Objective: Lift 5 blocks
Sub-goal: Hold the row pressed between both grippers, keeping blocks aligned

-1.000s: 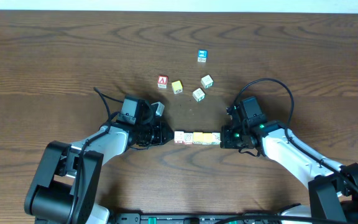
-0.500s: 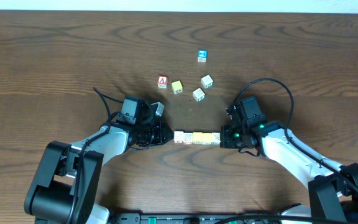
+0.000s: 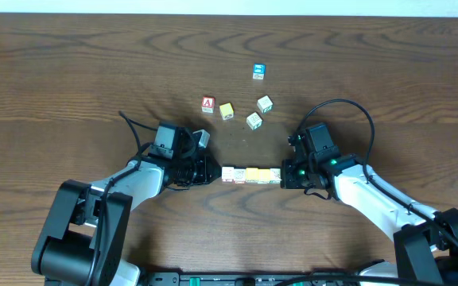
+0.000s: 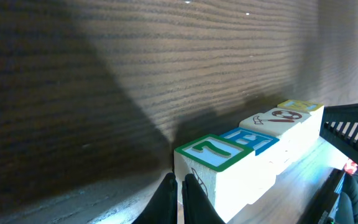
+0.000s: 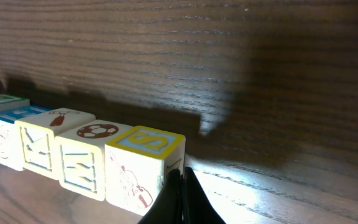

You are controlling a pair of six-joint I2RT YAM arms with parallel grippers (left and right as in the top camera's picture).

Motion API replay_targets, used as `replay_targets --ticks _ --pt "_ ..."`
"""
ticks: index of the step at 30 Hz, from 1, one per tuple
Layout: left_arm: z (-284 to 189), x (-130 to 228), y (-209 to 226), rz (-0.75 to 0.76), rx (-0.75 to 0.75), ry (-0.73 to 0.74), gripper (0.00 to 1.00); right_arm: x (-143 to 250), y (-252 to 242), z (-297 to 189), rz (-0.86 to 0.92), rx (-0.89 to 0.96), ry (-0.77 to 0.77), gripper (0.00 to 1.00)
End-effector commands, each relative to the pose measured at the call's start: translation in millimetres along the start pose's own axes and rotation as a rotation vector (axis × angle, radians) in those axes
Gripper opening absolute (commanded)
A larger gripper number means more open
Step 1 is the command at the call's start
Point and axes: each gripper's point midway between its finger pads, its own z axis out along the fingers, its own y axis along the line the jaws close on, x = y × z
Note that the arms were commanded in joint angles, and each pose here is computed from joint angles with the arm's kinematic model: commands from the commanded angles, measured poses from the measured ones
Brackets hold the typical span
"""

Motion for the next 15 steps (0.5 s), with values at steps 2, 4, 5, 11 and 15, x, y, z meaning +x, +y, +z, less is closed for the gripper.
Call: replay_targets --ticks 2,4,5,11,15 --pt "4.6 6.5 -29.1 0.067 0.087 0.033 0.07 11.5 25.4 3.6 -0.060 -0.089 0.040 0.01" --pt "6.6 8.2 -32.6 0.069 0.091 0.039 0.07 11.7 27.5 4.0 -0.068 -0.093 0.039 0.01" --pt "7.3 9.1 -33.8 0.072 0.093 0.041 0.07 11.3 28.0 4.0 -0.069 -0.094 0.037 0.01" --pt "8.4 10.4 -35.6 0.078 0.095 0.045 0.07 10.4 28.4 4.0 -0.070 -0.096 0.033 0.01" --pt "8.4 10.3 -35.7 0.079 0.095 0.045 0.07 9.2 29.6 3.8 -0.072 -0.101 0.029 0.01"
